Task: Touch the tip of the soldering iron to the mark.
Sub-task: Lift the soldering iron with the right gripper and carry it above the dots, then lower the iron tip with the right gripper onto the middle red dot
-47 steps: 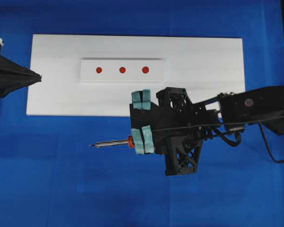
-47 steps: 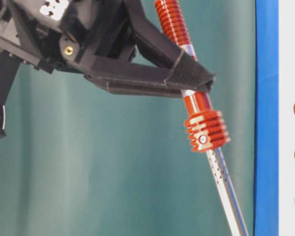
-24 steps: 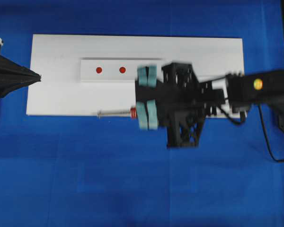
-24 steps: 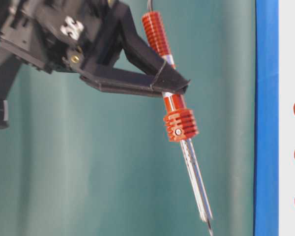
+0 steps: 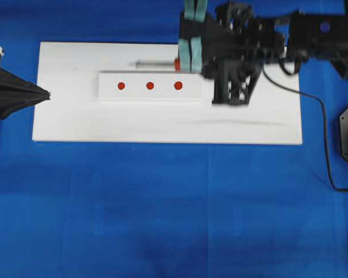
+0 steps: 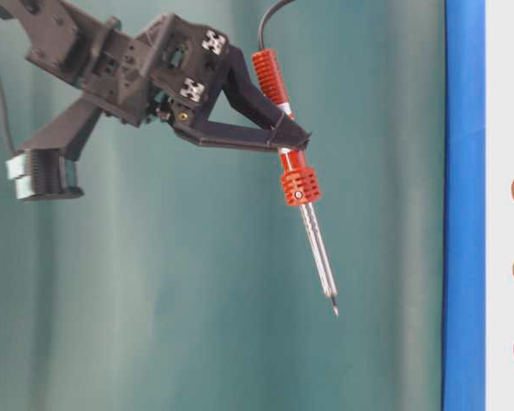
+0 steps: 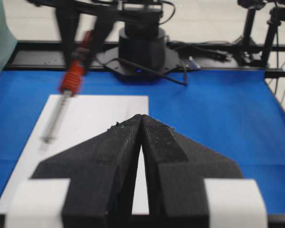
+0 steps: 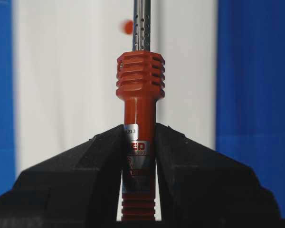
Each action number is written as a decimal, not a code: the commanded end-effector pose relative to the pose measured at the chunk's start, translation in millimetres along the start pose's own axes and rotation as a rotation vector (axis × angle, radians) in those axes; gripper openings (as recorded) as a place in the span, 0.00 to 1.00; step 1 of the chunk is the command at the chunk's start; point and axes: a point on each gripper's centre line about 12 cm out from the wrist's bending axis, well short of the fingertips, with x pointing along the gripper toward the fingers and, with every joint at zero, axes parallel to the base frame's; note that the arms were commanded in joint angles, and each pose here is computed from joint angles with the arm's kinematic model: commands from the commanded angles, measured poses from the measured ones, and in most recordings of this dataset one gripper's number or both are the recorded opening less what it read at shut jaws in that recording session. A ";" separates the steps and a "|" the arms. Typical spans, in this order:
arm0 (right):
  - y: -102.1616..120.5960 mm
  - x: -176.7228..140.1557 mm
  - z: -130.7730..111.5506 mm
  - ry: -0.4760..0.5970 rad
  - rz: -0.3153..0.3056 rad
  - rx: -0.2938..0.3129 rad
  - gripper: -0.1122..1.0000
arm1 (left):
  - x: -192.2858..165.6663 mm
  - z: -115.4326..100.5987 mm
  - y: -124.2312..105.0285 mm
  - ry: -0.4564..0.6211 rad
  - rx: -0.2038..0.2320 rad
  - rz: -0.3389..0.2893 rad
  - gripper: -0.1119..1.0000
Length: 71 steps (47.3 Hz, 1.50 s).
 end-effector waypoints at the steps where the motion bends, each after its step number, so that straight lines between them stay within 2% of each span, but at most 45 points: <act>1: -13.5 -13.3 6.8 -0.045 -0.018 0.006 0.16 | 1.7 4.9 -0.7 -0.015 0.000 -0.004 0.12; 9: -26.3 -13.0 6.1 -0.044 -0.034 0.004 0.16 | 1.7 4.8 -0.4 -0.014 0.000 -0.002 0.12; 27: -23.5 -11.6 4.7 -0.042 -0.020 0.010 0.16 | 1.7 4.6 -0.7 -0.012 0.000 -0.004 0.12; 43: -10.9 -4.8 11.0 -0.039 0.005 -0.009 0.16 | 1.7 4.6 -0.4 -0.012 0.000 -0.002 0.12; 54: -7.8 10.5 10.1 0.065 0.018 -0.004 0.16 | 1.7 4.6 -0.7 -0.012 0.000 -0.004 0.12; 64: -4.3 24.9 5.6 0.201 0.034 -0.003 0.16 | 1.8 3.5 -0.7 -0.008 0.001 -0.004 0.12; 71: -0.6 24.0 2.2 0.240 0.052 -0.001 0.16 | 1.6 3.8 -0.7 -0.009 0.001 -0.004 0.12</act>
